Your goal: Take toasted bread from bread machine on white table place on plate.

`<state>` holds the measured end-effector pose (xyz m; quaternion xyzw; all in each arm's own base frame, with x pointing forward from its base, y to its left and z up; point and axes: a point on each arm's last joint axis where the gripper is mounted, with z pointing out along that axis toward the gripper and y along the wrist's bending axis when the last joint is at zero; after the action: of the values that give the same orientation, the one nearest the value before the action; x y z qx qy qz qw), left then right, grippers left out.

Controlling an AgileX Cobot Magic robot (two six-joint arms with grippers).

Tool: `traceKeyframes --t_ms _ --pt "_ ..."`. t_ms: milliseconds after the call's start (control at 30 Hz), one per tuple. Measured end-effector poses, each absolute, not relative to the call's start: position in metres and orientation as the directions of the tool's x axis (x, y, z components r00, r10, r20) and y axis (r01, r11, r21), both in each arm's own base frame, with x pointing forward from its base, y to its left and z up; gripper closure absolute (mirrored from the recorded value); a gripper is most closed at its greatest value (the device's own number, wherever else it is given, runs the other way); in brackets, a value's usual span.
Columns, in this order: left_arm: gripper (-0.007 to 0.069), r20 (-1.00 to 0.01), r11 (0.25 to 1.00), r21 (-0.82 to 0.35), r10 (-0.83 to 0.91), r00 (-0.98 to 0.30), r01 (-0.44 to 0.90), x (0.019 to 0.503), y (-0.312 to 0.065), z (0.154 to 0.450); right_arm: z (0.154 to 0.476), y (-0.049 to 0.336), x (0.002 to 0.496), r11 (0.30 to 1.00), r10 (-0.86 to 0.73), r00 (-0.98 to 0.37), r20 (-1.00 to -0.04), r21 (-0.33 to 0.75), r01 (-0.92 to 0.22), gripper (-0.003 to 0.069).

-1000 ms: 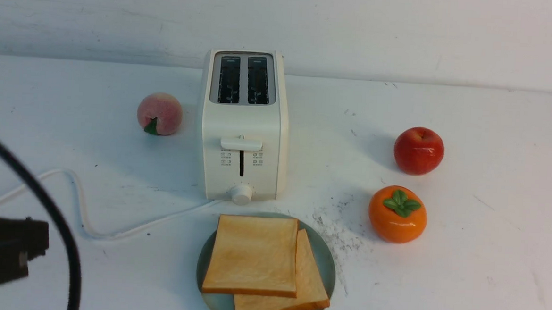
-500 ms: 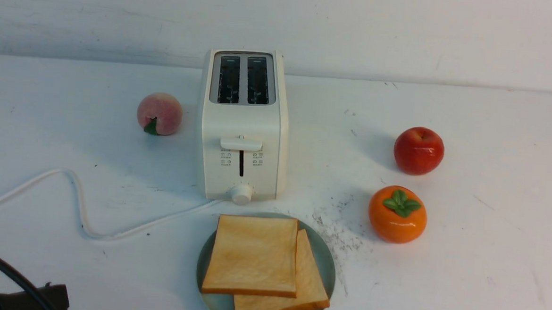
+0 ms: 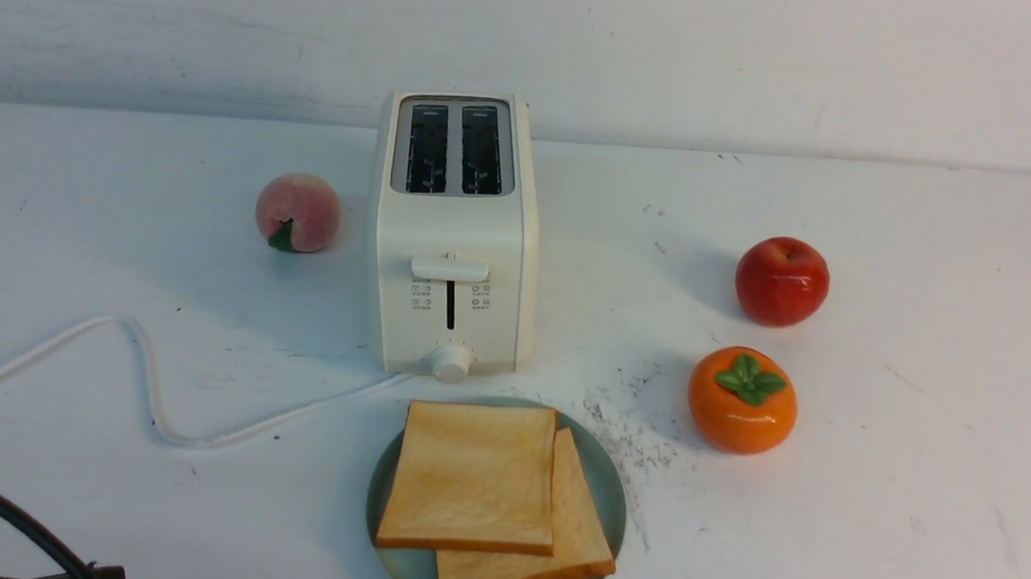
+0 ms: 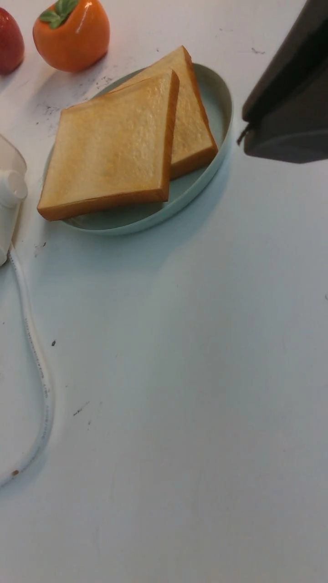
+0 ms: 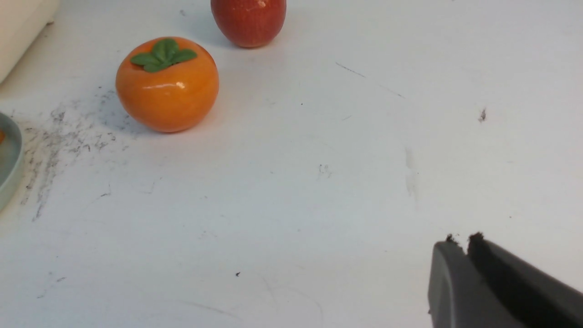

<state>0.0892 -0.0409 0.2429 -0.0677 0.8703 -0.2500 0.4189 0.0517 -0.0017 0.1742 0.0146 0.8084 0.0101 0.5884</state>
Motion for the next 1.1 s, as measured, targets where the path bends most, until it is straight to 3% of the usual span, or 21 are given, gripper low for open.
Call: traceKeyframes --t_ms 367,567,867,1100 --pt "0.0622 -0.724 0.866 -0.487 -0.327 -0.607 0.113 0.085 -0.039 0.246 0.174 -0.002 0.052 0.999 0.035 -0.307 -0.951 0.033 0.012 0.0608" --pt "0.0618 -0.819 0.876 -0.452 -0.333 -0.467 0.170 0.065 -0.028 0.239 0.174 -0.002 0.052 0.999 0.035 -0.306 -0.951 0.033 0.012 0.0608" --pt "0.0608 -0.881 0.894 -0.433 -0.395 -0.260 0.111 0.053 -0.013 0.197 0.174 -0.002 0.052 0.999 0.035 -0.306 -0.951 0.033 0.012 0.0599" --pt "0.0601 -0.879 0.914 -0.398 -0.357 -0.316 0.074 0.052 -0.012 0.174 0.174 -0.002 0.052 0.999 0.035 -0.306 -0.951 0.033 0.012 0.0592"
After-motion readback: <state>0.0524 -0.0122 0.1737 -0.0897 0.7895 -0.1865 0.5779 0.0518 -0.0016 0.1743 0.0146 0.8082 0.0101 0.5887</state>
